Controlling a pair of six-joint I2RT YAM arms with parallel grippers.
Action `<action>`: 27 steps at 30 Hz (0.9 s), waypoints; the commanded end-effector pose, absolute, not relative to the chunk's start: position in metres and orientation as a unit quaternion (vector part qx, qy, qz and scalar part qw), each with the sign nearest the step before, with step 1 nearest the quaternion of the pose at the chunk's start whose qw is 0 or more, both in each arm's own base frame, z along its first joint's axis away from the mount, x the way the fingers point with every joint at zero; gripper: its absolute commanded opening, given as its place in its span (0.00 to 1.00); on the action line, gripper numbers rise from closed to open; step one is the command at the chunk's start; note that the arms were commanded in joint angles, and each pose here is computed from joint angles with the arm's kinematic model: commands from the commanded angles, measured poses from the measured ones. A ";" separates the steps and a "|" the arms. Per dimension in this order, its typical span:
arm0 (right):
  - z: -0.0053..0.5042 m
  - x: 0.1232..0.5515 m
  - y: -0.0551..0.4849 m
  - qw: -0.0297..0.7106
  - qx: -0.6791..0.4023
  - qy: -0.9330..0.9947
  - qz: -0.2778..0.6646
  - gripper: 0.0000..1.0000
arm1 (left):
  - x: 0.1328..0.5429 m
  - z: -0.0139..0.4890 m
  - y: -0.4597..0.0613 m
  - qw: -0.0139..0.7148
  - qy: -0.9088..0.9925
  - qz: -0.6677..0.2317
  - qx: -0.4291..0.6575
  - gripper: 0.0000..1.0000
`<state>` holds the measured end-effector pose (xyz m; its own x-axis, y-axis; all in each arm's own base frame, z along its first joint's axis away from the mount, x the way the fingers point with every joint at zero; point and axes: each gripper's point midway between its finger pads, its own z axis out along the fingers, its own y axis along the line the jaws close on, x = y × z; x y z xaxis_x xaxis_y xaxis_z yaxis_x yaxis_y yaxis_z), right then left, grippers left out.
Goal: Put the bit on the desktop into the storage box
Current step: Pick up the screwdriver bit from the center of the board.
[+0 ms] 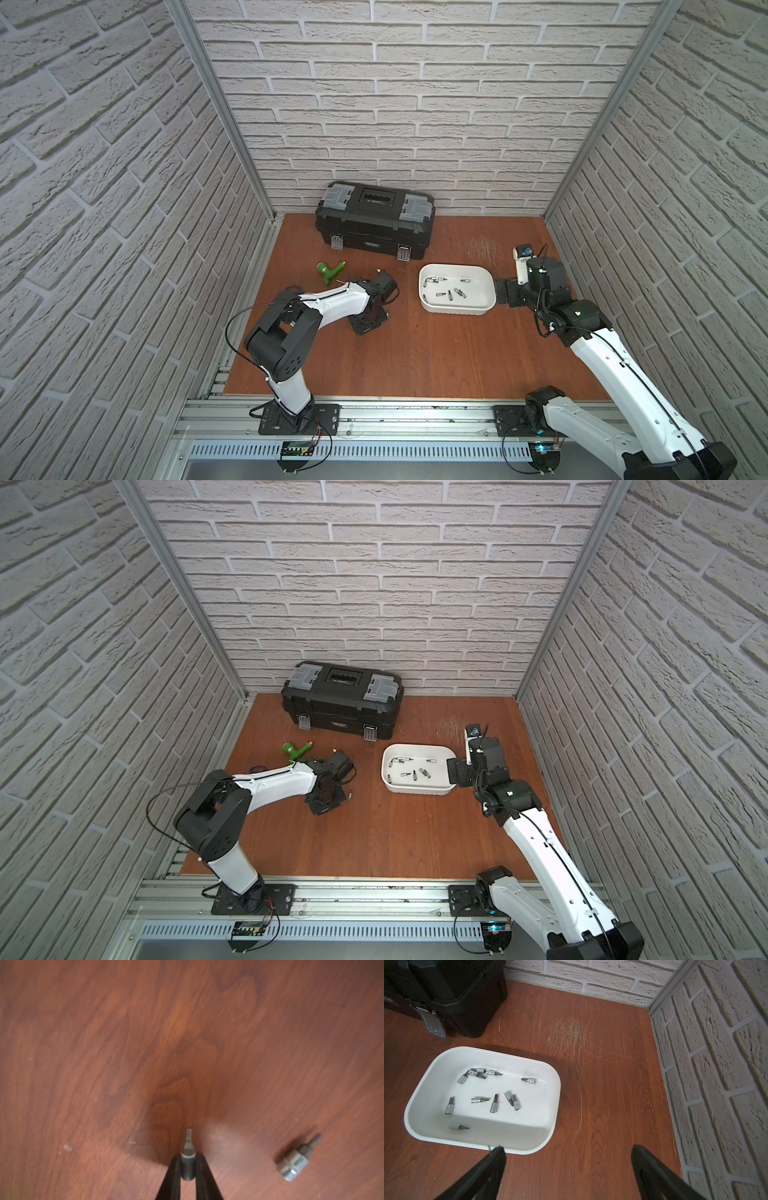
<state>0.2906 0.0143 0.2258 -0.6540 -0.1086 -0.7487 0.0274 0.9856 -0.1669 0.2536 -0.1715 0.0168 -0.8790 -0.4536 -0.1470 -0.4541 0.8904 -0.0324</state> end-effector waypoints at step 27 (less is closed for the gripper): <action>0.229 0.293 0.008 0.428 -0.009 0.899 -0.090 0.99 | 0.315 0.129 -0.262 0.221 0.970 -0.079 -0.061 0.04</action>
<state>0.2906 0.0141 0.2258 -0.6539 -0.1086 -0.7487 0.0283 0.9854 -0.1676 0.3085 -0.2500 0.1244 -0.8930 -0.2284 -0.3879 -0.1518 0.9640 -0.2181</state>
